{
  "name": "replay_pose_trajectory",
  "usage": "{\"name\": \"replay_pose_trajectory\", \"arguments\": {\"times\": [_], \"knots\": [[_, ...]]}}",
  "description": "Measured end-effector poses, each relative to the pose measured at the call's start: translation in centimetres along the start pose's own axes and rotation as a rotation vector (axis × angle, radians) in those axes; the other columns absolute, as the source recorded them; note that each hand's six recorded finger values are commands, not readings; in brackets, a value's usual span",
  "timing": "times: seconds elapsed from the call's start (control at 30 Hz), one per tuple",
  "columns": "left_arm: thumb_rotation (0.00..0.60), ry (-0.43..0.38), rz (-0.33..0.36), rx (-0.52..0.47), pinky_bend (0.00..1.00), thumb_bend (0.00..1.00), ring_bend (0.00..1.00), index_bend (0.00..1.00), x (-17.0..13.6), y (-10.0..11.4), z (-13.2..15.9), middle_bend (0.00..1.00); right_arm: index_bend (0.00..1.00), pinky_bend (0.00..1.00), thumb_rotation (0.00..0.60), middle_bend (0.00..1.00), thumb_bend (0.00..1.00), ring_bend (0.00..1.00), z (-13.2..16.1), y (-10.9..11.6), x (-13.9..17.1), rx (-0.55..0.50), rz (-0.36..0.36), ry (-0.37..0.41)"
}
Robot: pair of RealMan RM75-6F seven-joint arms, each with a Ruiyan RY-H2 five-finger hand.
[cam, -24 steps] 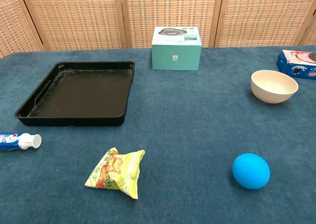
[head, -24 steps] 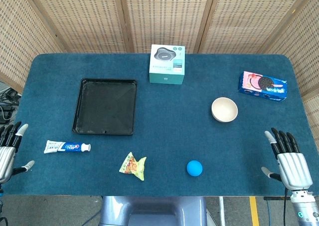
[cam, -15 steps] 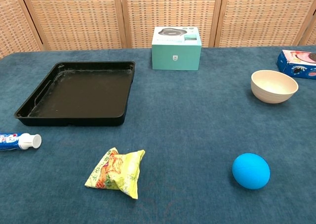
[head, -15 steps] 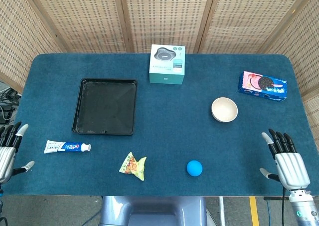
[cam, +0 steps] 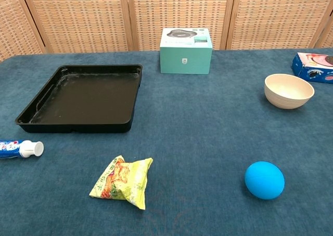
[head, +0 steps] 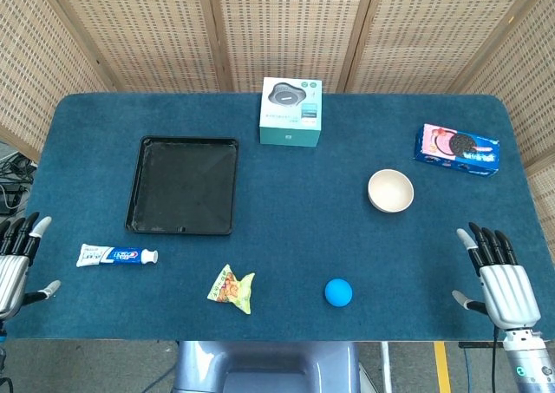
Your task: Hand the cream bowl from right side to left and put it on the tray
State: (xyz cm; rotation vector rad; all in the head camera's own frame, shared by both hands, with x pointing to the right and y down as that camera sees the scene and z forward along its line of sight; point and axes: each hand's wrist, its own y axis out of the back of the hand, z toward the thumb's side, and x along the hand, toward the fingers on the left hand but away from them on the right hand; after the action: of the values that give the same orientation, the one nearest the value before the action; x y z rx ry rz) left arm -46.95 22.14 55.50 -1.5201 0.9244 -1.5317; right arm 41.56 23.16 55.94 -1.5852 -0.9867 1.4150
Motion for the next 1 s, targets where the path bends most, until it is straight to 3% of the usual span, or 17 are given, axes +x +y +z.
{"name": "replay_pose_trajectory", "arguments": {"times": [0.13, 0.27, 0.4, 0.53, 0.8, 1.0], "knots": [[0.6, -0.003, 0.005, 0.0, 0.0, 0.01, 0.0, 0.0, -0.1, 0.1, 0.1, 0.0, 0.18, 0.0, 0.6, 0.0, 0.1, 0.0, 0.1, -0.1, -0.1, -0.011, -0.005, 0.004], [0.6, 0.002, 0.011, -0.01, 0.0, 0.01, 0.0, 0.0, -0.1, 0.3, 0.0, 0.0, 0.35, 0.02, 0.6, 0.07, 0.12, 0.0, 0.8, 0.1, -0.6, -0.041, -0.04, 0.023], [0.6, 0.002, 0.013, -0.01, 0.0, 0.01, 0.0, 0.0, 0.0, 0.3, -0.1, 0.0, 0.38, 0.05, 0.6, 0.1, 0.12, 0.0, 1.8, 0.6, -2.2, -0.052, -0.083, 0.061], [0.6, 0.002, 0.012, -0.01, 0.0, 0.01, 0.0, 0.0, 0.1, 0.2, -0.1, 0.0, 0.41, 0.07, 0.6, 0.11, 0.13, 0.0, 3.1, 0.6, -4.4, -0.025, -0.083, 0.096], [0.6, 0.008, -0.003, -0.011, 0.0, 0.01, 0.0, 0.0, 0.3, -0.2, -0.3, 0.0, 0.44, 0.08, 0.6, 0.13, 0.17, 0.0, 6.5, -0.5, -10.3, 0.026, -0.013, 0.138], [0.6, 0.026, -0.006, -0.017, 0.0, 0.01, 0.0, 0.0, 0.7, -0.2, -0.8, 0.0, 0.46, 0.1, 0.6, 0.14, 0.23, 0.0, 9.0, -2.1, -15.0, 0.044, 0.048, 0.125]]}}
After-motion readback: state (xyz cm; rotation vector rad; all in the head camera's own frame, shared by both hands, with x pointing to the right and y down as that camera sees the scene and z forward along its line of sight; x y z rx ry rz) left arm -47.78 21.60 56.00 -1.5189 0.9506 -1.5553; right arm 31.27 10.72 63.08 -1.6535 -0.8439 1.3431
